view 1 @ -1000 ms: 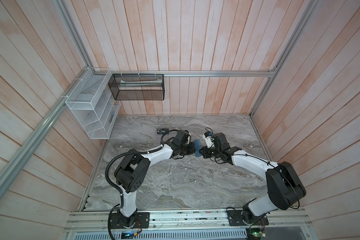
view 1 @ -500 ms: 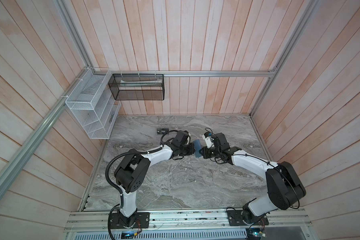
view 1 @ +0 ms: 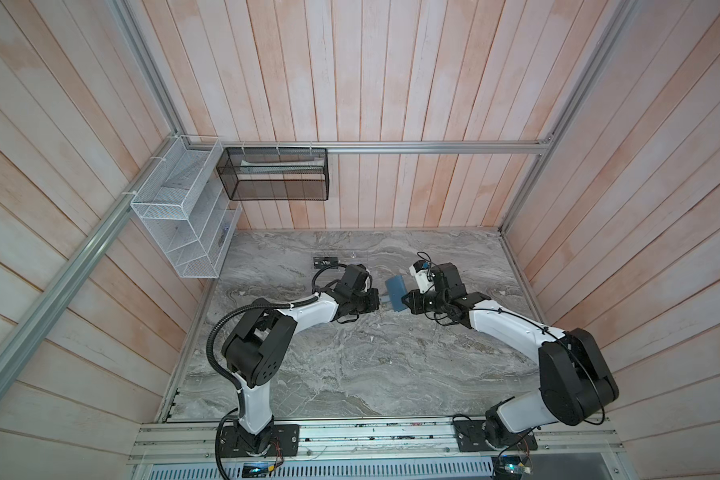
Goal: Take the credit cards out of the card holder
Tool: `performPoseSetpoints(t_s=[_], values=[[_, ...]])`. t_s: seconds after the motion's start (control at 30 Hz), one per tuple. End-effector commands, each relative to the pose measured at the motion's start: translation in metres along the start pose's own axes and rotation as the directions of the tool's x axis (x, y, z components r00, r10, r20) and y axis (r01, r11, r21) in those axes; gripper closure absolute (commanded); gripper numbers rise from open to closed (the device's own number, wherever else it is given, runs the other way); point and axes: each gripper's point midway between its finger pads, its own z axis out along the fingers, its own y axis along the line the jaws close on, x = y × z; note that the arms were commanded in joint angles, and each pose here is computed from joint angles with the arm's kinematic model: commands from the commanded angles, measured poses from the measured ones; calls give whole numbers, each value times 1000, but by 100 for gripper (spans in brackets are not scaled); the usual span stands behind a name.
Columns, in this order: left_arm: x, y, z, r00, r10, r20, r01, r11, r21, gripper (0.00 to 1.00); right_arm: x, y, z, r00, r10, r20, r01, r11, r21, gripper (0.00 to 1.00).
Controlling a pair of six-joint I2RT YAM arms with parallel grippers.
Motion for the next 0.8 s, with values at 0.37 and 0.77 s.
performPoseSetpoints(t_s=[0.37, 0.77], values=[[8, -13, -44, 1000, 3, 19, -4, 999, 45, 100, 22, 14, 14, 997, 56, -50, -61, 992, -110, 100], [43, 2, -71, 1000, 1, 1, -1, 1000, 24, 100, 50, 20, 29, 990, 99, -100, -115, 979, -168, 100]])
